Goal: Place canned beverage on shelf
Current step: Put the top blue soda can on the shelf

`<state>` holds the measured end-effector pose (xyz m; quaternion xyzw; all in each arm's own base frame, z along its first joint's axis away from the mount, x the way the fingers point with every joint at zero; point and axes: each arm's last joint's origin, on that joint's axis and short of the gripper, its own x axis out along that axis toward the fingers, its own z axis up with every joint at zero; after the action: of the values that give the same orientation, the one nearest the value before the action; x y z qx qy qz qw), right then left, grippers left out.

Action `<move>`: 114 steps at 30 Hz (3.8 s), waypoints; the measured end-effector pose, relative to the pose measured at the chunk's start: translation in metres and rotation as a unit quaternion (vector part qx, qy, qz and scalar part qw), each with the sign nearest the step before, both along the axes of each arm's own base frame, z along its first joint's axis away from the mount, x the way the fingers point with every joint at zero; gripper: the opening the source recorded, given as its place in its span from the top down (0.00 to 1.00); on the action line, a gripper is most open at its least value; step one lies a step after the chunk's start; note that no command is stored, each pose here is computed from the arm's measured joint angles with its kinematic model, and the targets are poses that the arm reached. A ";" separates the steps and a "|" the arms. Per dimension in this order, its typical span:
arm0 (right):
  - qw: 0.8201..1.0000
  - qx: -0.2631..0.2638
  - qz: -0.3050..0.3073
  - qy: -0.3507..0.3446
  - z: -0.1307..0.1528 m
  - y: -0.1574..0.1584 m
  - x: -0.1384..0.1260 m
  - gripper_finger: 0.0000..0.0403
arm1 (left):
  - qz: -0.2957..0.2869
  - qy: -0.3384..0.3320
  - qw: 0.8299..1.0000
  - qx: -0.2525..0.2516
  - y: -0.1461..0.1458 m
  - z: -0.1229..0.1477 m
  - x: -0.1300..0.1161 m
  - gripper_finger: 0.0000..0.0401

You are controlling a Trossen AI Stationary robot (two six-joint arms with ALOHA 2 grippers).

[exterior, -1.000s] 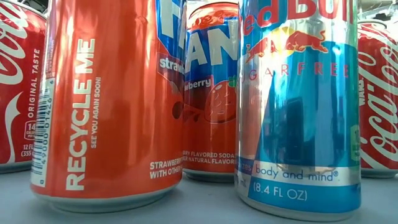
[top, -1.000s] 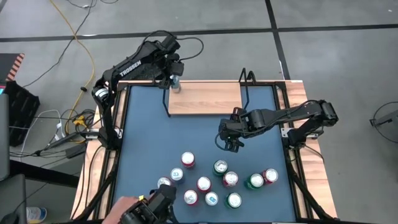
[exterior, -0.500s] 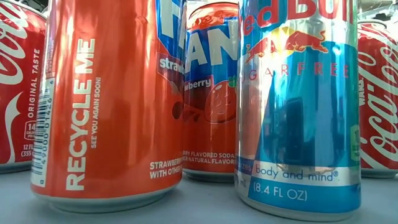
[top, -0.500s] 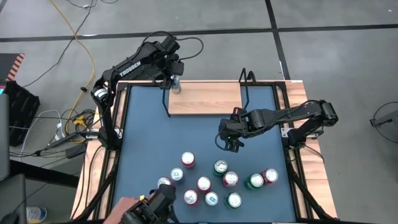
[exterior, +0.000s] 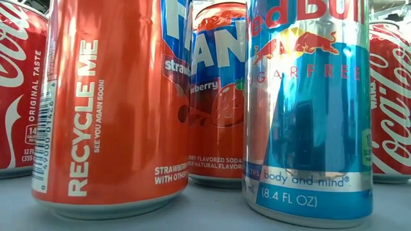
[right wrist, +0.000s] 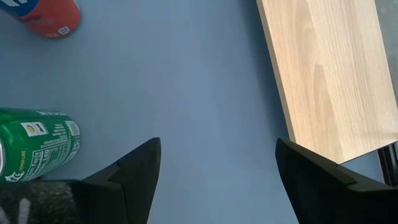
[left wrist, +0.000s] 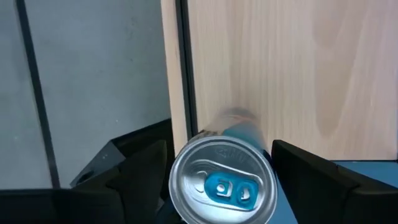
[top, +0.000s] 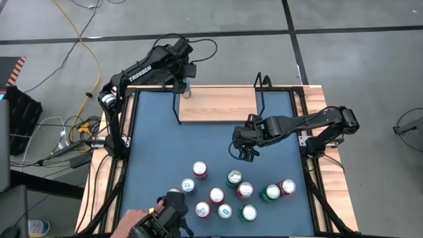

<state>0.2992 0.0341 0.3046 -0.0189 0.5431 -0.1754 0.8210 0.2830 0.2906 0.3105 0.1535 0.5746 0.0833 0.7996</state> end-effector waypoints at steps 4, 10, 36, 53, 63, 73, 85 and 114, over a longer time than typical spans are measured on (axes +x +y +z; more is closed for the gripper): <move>1.000 0.000 0.000 0.000 0.000 0.000 0.000 0.25 | -0.007 0.001 1.000 0.007 -0.002 0.001 0.003 0.31; 1.000 0.000 0.000 -0.003 0.000 0.000 0.001 0.25 | -0.014 0.003 1.000 0.020 -0.007 0.002 0.009 0.31; 0.988 -0.033 0.036 -0.147 0.017 -0.028 0.032 0.25 | 0.064 -0.419 0.905 -0.024 -0.130 0.200 -0.067 0.31; 0.917 -0.102 0.049 -0.382 0.060 -0.150 0.100 0.25 | 0.058 -0.445 0.894 -0.022 -0.180 0.227 -0.133 0.31; 0.932 -0.100 0.079 -0.341 0.046 -0.226 0.133 0.25 | 0.097 -0.448 0.889 -0.002 -0.176 0.228 -0.131 0.31; 0.935 -0.029 0.057 -0.348 0.014 -0.285 0.136 0.25 | 0.135 -0.447 0.884 -0.005 -0.169 0.225 -0.125 0.31; 0.937 -0.039 0.024 -0.346 -0.003 -0.291 0.179 0.25 | 0.134 -0.433 0.891 0.019 -0.166 0.223 -0.123 0.31; 0.948 -0.026 -0.003 -0.317 -0.025 -0.294 0.182 0.25 | 0.123 -0.424 0.897 0.035 -0.165 0.223 -0.123 0.31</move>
<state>0.4811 -0.2602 0.2800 0.0173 0.2502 -0.1888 0.9494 0.1599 0.1253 0.5331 0.0595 0.1921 0.2583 0.9449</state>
